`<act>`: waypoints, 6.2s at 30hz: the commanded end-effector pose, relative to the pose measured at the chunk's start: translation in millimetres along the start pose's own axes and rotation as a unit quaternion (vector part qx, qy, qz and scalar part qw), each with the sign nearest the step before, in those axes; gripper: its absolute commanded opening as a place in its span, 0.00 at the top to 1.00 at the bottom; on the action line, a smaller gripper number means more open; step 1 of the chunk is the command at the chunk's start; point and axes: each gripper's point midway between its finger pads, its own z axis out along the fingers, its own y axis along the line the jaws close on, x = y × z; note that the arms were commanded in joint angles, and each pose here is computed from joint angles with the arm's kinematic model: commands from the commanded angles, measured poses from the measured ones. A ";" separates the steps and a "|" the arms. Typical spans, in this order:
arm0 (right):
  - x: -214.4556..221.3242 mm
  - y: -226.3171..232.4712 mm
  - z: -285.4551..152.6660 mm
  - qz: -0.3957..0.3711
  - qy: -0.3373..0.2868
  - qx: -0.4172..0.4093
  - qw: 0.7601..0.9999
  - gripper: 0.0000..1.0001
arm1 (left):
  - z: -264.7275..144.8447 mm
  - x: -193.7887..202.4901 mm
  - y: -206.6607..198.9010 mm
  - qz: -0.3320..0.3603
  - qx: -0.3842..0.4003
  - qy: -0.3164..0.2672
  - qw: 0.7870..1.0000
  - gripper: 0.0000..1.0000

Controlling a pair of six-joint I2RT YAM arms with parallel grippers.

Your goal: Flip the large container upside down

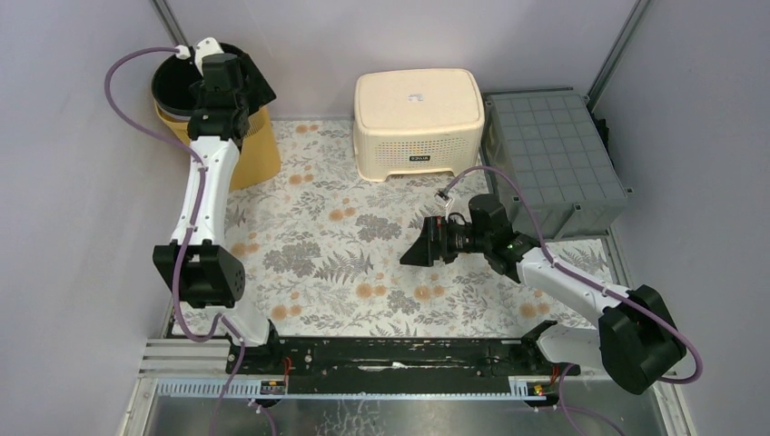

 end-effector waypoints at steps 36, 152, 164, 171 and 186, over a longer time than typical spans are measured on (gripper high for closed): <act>4.6 11.1 3.5 -0.016 0.002 -0.047 0.999 0.01 | -4.7 -31.2 -45.9 0.084 0.049 -0.008 0.995 0.00; 63.8 34.6 -47.5 -0.016 0.041 -0.079 0.996 0.01 | -7.3 -43.7 -123.8 0.235 0.198 -0.130 0.943 0.00; 36.7 44.6 -50.2 -0.013 0.050 -0.034 0.998 0.01 | 23.7 -97.2 -80.2 0.259 0.147 -0.172 0.939 0.04; 13.8 52.4 -46.3 -0.017 0.019 -0.033 0.999 0.01 | 19.7 -107.0 -73.8 0.227 0.153 -0.197 0.941 0.00; -5.8 72.0 -53.3 -0.026 -0.021 -0.049 0.998 0.01 | -11.1 -122.0 -50.3 0.159 0.119 -0.322 0.926 0.00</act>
